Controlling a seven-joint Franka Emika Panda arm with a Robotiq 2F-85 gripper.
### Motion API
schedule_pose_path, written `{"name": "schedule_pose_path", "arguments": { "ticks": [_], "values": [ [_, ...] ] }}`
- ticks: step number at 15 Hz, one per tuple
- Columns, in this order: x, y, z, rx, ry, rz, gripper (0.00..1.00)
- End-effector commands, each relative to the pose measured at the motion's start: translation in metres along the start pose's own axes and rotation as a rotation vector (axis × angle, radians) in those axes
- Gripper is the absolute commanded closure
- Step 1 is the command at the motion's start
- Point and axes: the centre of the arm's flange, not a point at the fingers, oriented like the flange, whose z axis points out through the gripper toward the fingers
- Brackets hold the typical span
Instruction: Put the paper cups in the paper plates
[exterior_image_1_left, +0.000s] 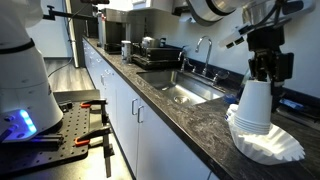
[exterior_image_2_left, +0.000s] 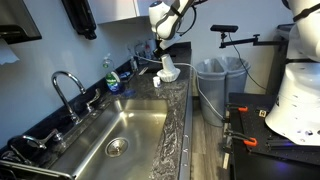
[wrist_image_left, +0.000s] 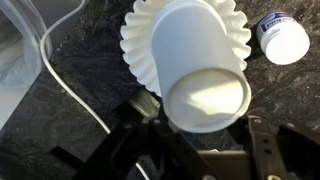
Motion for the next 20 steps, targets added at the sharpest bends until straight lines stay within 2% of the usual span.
{"name": "schedule_pose_path", "arguments": {
  "ticks": [1, 11, 20],
  "values": [
    [-0.001, 0.006, 0.009, 0.025, -0.013, 0.066, 0.69],
    [0.004, 0.033, 0.039, 0.023, -0.033, 0.196, 0.69],
    [0.014, 0.026, 0.052, 0.135, -0.021, 0.354, 0.69]
  ]
}}
